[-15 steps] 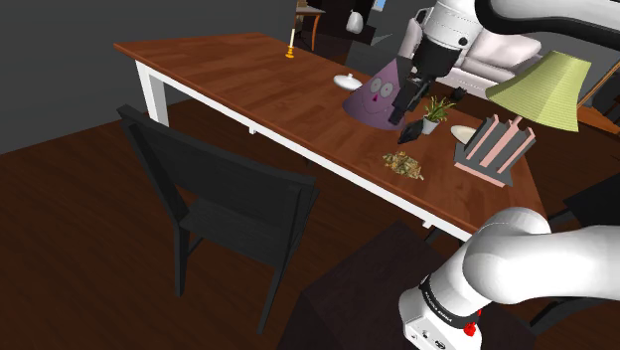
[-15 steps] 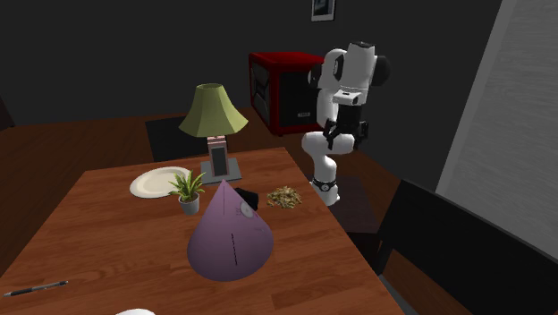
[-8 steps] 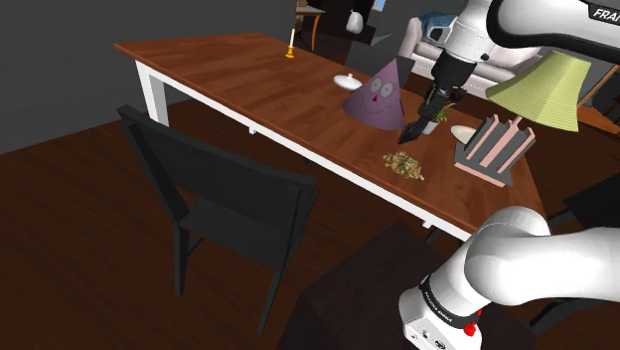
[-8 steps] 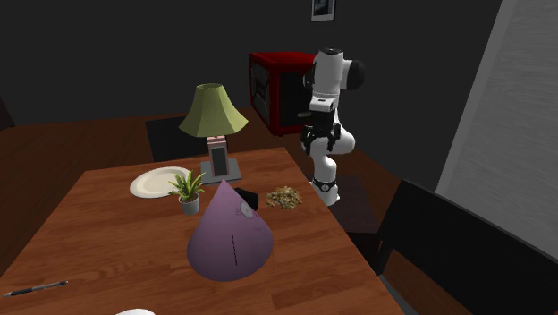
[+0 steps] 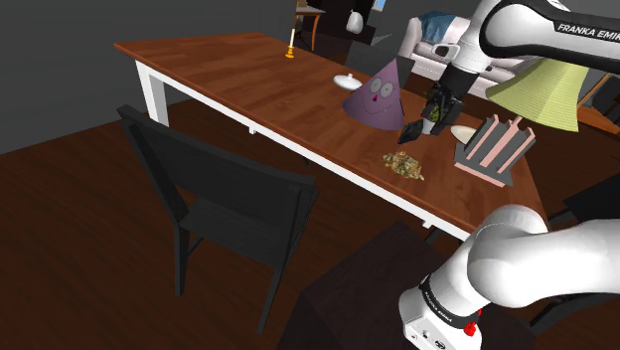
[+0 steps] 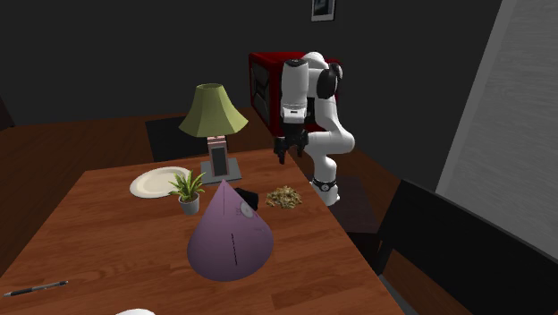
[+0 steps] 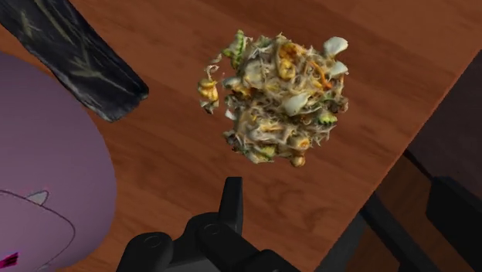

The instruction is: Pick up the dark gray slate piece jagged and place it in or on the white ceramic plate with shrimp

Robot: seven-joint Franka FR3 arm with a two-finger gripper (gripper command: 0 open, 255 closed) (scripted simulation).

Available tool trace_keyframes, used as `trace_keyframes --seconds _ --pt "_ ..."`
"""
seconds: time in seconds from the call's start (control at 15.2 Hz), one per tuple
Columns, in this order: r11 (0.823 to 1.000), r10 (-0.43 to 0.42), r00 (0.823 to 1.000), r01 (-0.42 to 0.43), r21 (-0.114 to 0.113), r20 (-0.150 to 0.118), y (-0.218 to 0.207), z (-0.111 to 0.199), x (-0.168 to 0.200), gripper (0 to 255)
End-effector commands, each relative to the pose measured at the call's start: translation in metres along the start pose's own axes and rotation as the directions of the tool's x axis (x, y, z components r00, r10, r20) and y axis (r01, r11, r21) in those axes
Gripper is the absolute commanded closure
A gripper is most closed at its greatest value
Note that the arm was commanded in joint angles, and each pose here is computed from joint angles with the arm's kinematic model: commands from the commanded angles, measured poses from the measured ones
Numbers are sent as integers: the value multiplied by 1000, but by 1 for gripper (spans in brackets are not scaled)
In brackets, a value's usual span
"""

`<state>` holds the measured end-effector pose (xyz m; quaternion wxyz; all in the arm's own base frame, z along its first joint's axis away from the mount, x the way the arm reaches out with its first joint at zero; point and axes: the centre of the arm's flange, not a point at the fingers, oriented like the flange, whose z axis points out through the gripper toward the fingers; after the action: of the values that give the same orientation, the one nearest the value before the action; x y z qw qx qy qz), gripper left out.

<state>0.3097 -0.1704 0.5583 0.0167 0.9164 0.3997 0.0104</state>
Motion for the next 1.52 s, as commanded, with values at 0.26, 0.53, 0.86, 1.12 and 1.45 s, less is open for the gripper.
trace_keyframes --seconds 0.26,0.53,0.86,1.12,1.45 --pt "965 -260 966 260 32 9 70 26 -34 0" --pt "907 -420 908 419 55 10 120 44 -45 0" --pt "796 -602 799 600 82 6 184 68 -46 0" --pt "770 -635 773 632 87 4 195 88 -46 0" --pt "770 -635 773 632 87 4 194 112 -47 0"
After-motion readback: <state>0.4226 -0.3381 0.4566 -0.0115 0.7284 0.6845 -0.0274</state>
